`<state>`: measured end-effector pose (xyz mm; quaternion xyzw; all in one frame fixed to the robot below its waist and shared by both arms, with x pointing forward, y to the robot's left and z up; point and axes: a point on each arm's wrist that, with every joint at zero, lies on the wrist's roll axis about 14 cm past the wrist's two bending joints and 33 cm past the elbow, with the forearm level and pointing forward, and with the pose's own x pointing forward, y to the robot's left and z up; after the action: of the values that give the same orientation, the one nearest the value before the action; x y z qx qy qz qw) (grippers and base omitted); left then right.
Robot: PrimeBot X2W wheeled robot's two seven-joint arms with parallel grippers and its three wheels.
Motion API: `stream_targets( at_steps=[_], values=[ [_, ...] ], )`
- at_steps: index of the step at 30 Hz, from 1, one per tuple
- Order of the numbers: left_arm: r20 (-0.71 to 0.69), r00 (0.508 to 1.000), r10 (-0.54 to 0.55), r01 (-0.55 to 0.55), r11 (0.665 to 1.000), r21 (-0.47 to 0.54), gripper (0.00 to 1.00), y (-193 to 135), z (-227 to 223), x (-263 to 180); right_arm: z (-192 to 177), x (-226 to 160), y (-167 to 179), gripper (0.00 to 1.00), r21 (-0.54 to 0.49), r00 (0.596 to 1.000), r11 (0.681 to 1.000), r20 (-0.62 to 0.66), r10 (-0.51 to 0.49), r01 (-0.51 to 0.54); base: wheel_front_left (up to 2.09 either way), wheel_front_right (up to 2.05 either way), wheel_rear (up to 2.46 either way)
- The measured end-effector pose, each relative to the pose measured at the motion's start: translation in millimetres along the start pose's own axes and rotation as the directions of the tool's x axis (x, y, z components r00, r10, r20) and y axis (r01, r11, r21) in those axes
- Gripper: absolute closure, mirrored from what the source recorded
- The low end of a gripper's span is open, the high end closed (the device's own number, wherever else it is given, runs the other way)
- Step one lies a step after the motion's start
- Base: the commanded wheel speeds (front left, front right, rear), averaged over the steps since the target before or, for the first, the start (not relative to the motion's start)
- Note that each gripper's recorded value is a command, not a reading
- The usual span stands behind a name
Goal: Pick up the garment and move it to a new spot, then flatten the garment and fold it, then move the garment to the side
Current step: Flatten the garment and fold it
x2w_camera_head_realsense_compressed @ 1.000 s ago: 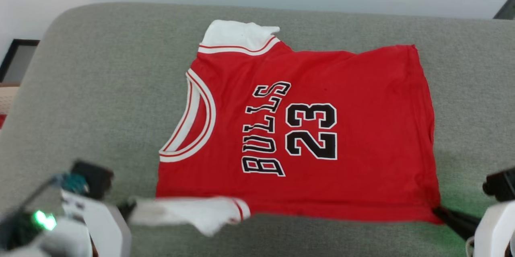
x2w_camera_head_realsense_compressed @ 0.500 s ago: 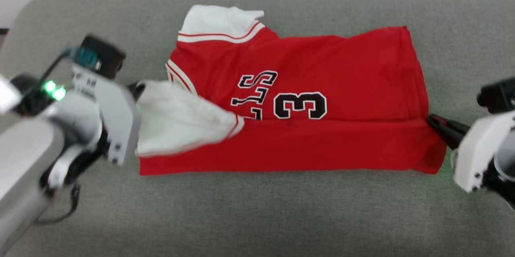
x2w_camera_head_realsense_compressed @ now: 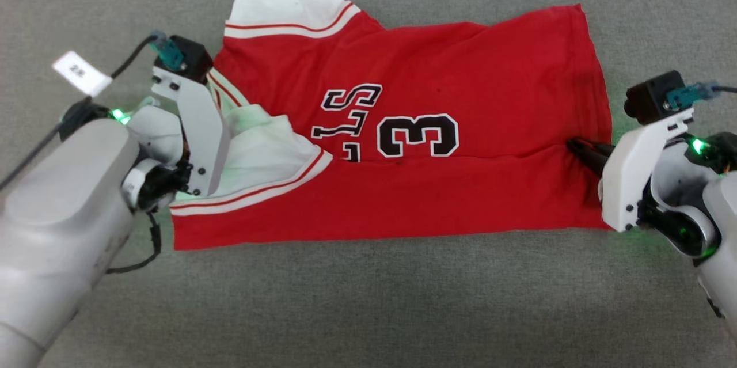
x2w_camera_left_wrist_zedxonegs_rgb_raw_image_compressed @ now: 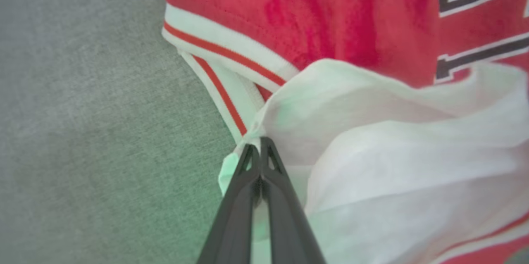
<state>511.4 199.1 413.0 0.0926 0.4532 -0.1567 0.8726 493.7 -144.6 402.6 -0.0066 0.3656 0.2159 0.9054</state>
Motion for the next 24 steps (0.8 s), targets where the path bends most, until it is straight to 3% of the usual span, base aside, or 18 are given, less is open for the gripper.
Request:
stream_targets(
  at_steps=[5, 6, 7, 8, 9, 10, 11, 12, 20, 24],
  values=[
    [-0.053, 0.998, -0.018, 0.015, 0.999, -0.049, 0.98, -1, -6, 13, 0, 7, -2, 1.0, 0.014, 1.0, 1.0, -0.013, 0.003, -0.003, 0.0, 0.0, 0.0],
    [-0.055, 0.998, -0.02, 0.017, 0.999, -0.049, 0.81, -1, -5, 13, 1, 8, -2, 1.0, 0.015, 1.0, 1.0, -0.013, 0.005, -0.005, 0.0, 0.0, 0.0],
    [-0.054, 0.998, -0.016, 0.014, 0.999, -0.051, 0.58, -1, -4, 13, 1, 7, -2, 1.0, 0.015, 1.0, 1.0, -0.015, 0.005, -0.004, 0.0, 0.0, 0.0],
    [-0.05, 0.999, -0.014, 0.011, 0.999, -0.051, 0.15, 1, -3, 12, 2, 7, -2, 1.0, 0.014, 1.0, 1.0, -0.014, 0.005, -0.004, 0.0, 0.0, 0.0],
    [-0.043, 0.999, -0.008, 0.006, 0.999, -0.051, 0.0, 2, -2, 11, 4, 7, -2, 0.92, 0.006, 1.0, 1.0, -0.009, 0.003, -0.003, 0.0, 0.0, 0.0],
    [-0.035, 0.999, -0.002, 0.001, 0.998, -0.055, 0.0, 3, 0, 10, 5, 6, -2, 0.71, 0.001, 1.0, 1.0, -0.003, 0.001, -0.001, 0.0, 0.0, 0.0],
    [-0.028, 1.0, 0.006, -0.007, 0.998, -0.057, 0.0, 6, 2, 7, 6, 5, -2, 0.29, 0.001, 1.0, 1.0, 0.002, 0.001, -0.001, 0.0, 0.0, 0.0],
    [-0.022, 1.0, 0.014, -0.015, 0.998, -0.056, 0.0, 9, 4, 4, 8, 3, -2, 0.0, -0.003, 1.0, 1.0, 0.011, 0.001, -0.001, 0.0, 0.0, 0.0],
    [0.067, 0.996, 0.054, -0.052, 0.998, -0.043, 0.0, 20, 24, -29, 38, -17, -7, 0.0, -0.009, 0.987, 1.0, 0.158, -0.016, 0.018, 0.0, 0.0, 0.0],
    [0.042, 0.998, 0.057, -0.054, 0.996, -0.073, 0.0, 20, 13, -44, 60, -32, -8, 0.0, -0.018, 0.951, 0.999, 0.308, -0.033, 0.04, 0.0, 0.0, 0.0]
  ],
)
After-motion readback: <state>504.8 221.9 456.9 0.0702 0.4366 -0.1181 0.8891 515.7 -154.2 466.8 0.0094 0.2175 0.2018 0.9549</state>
